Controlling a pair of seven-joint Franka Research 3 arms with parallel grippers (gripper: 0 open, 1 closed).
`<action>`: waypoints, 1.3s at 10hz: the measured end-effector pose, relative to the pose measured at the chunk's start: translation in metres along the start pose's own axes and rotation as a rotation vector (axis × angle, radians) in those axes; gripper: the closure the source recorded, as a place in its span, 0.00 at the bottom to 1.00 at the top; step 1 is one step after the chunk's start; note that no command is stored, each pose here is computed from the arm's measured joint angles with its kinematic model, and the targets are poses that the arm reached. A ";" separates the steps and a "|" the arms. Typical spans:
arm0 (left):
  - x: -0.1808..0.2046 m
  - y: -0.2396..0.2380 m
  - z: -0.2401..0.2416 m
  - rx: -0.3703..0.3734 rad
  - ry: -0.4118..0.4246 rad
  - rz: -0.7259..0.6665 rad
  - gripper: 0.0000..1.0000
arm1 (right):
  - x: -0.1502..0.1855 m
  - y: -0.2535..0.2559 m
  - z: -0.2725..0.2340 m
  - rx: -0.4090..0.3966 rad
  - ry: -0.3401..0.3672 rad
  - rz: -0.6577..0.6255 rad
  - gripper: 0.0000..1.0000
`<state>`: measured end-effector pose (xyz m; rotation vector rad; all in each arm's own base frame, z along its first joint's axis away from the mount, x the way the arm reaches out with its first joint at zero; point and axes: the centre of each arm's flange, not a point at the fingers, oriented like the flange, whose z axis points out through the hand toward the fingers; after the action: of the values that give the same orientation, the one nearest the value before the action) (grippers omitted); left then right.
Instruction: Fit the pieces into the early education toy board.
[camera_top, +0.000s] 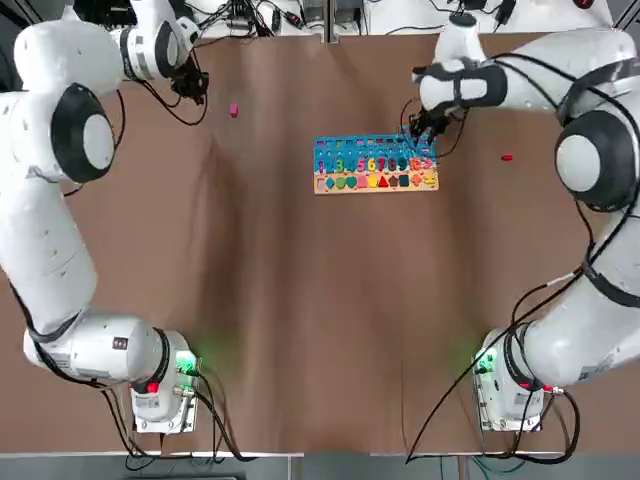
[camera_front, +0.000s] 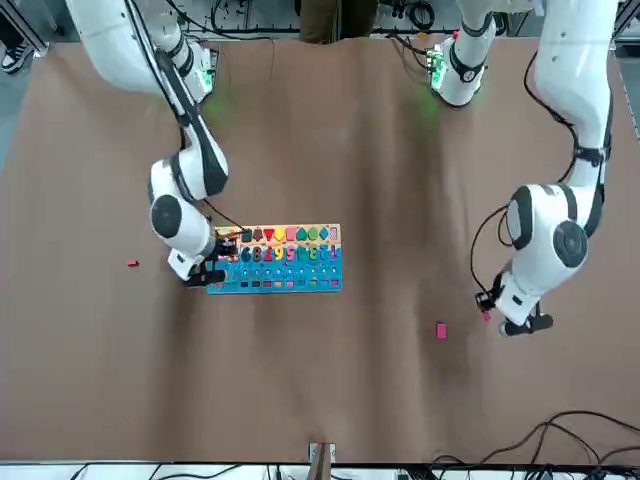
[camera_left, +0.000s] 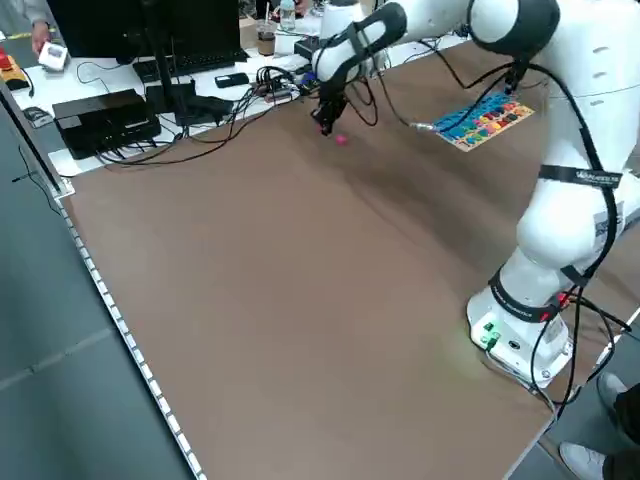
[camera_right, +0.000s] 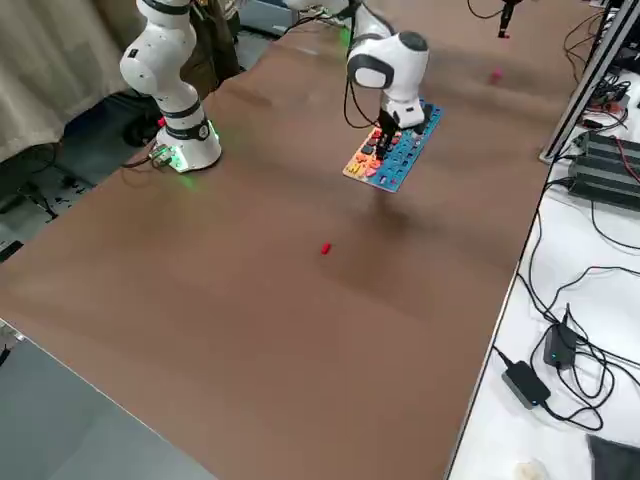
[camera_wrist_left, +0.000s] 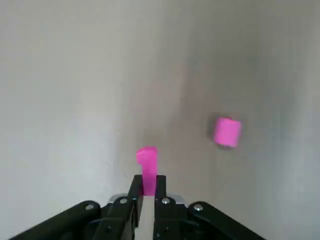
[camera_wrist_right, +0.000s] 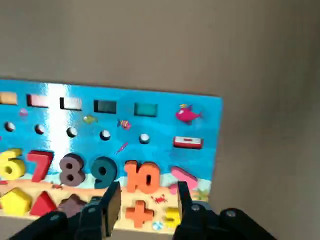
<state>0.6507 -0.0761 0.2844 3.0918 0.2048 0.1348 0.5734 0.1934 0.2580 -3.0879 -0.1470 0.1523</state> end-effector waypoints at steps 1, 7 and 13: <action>-0.015 0.030 -0.013 -0.003 0.002 0.003 0.86 | 0.001 0.010 -0.017 0.003 0.020 0.008 0.41; -0.104 0.201 -0.058 -0.024 -0.020 0.021 0.86 | -0.008 0.136 -0.067 -0.006 0.081 0.128 0.16; -0.166 0.301 -0.042 -0.036 -0.037 0.120 0.86 | -0.035 0.255 -0.055 -0.001 0.046 0.211 0.20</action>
<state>0.5220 -0.3953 0.3262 3.0676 0.0151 0.0837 0.5675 -0.0656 0.3036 -3.0978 0.1817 0.0888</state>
